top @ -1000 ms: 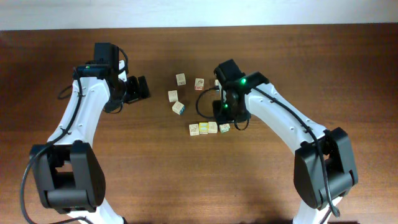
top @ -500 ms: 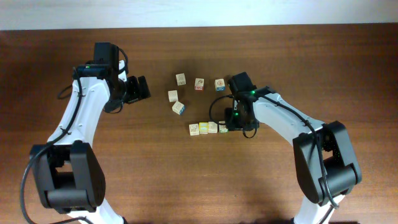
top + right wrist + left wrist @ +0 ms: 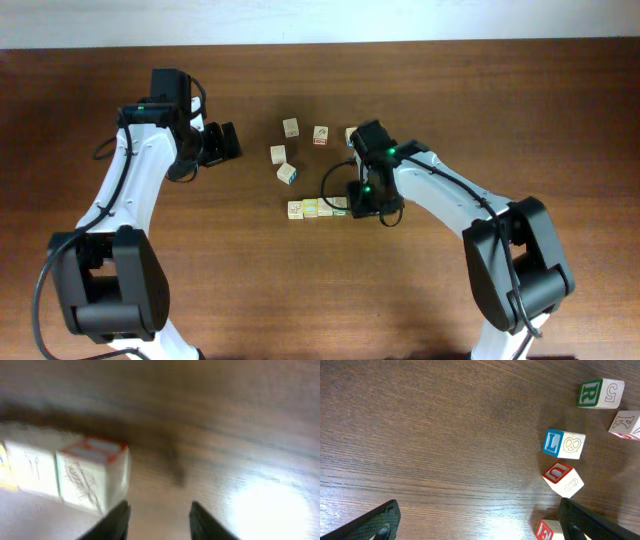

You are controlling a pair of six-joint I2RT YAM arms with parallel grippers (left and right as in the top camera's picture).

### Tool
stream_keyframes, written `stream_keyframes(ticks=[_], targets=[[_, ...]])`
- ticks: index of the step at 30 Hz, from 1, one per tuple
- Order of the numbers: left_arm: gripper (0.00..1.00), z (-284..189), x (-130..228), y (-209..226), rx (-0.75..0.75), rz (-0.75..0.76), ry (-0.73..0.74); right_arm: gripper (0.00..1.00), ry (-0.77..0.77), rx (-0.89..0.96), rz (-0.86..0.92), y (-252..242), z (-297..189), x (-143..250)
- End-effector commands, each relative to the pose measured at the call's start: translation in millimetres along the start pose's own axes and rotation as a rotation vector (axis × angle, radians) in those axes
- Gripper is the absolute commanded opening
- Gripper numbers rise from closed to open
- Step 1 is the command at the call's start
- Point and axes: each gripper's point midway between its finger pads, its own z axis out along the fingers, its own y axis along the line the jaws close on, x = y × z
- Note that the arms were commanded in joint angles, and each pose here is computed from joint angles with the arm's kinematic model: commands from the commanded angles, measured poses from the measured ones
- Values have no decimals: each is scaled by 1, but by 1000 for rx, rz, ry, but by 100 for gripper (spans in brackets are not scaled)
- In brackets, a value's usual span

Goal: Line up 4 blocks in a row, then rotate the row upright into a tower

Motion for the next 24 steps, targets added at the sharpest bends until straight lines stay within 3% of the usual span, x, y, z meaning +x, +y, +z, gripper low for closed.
stream_keyframes(ticks=[1, 6, 9, 15, 24], targets=[[99, -4, -7, 0, -2, 3, -21, 43, -68, 61, -26, 2, -31, -27], [99, -4, -7, 0, -2, 3, -21, 45, -257, -63, -95, 71, -42, -66], [99, -4, -7, 0, -2, 3, -21, 45, -323, -7, -43, 87, -25, -74], [99, -4, -7, 0, -2, 3, -21, 44, -302, 84, -15, 88, 10, -64], [99, -4, -7, 0, -2, 3, -21, 44, -259, 97, -29, 90, 14, -51]])
